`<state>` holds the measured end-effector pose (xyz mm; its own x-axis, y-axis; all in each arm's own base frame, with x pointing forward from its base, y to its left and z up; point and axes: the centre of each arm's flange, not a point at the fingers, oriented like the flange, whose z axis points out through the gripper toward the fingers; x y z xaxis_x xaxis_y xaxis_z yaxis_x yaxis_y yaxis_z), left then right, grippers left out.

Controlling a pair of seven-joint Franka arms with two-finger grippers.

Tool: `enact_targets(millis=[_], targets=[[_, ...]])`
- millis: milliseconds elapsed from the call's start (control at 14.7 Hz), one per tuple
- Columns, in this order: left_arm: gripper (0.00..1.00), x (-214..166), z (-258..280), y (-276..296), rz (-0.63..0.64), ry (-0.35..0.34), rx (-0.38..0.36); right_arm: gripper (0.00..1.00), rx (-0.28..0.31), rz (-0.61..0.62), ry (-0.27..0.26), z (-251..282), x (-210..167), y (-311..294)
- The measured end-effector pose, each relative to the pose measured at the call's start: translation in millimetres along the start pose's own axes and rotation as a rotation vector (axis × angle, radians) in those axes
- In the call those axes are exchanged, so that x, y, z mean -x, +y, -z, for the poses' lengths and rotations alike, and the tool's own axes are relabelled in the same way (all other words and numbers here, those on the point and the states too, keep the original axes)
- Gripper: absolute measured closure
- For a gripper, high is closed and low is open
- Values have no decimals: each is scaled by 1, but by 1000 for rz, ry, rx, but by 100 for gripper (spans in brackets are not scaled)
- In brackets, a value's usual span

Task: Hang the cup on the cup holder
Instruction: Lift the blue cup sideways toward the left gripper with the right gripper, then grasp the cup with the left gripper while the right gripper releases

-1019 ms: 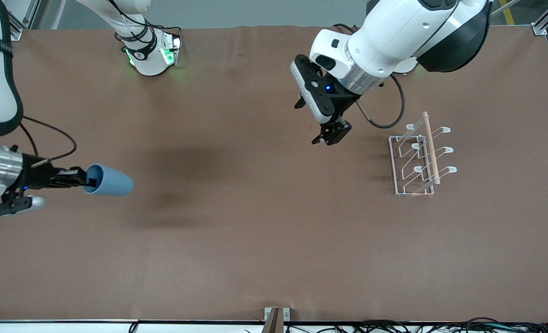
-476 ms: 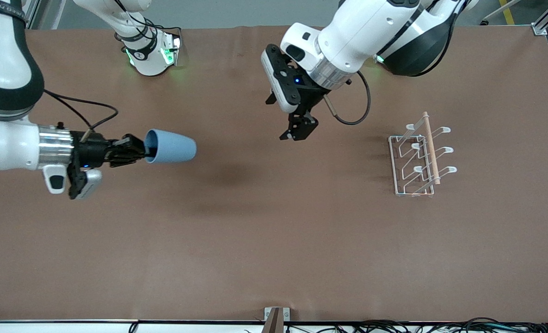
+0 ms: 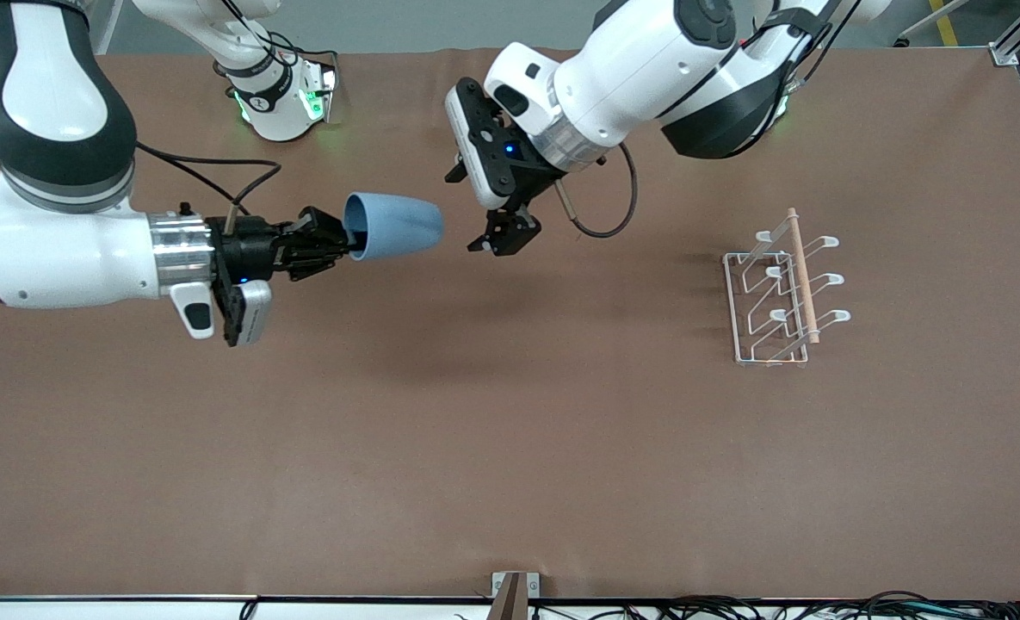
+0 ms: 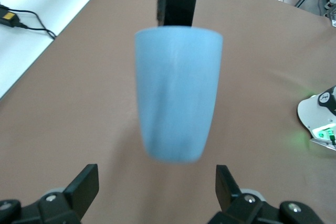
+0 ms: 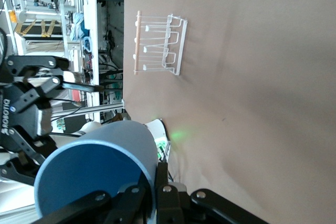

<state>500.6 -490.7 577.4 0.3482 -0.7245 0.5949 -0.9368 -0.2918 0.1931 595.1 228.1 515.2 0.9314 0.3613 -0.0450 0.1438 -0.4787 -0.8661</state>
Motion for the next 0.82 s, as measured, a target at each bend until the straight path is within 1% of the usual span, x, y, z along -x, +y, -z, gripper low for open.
enact_targets(millis=[204,476,680,816], targets=[[1,-4,-8,11,3,9,31,95,-7,3,-33,-22,0,-4],[1,-6,-9,15,0,11,37,95,-10,1,-42,-29,-1,-4],[2,-4,-22,18,-2,-1,52,95,-16,4,-49,-32,0,-6],[4,-2,-32,16,4,-8,60,95,-62,4,-40,-35,-2,-12]])
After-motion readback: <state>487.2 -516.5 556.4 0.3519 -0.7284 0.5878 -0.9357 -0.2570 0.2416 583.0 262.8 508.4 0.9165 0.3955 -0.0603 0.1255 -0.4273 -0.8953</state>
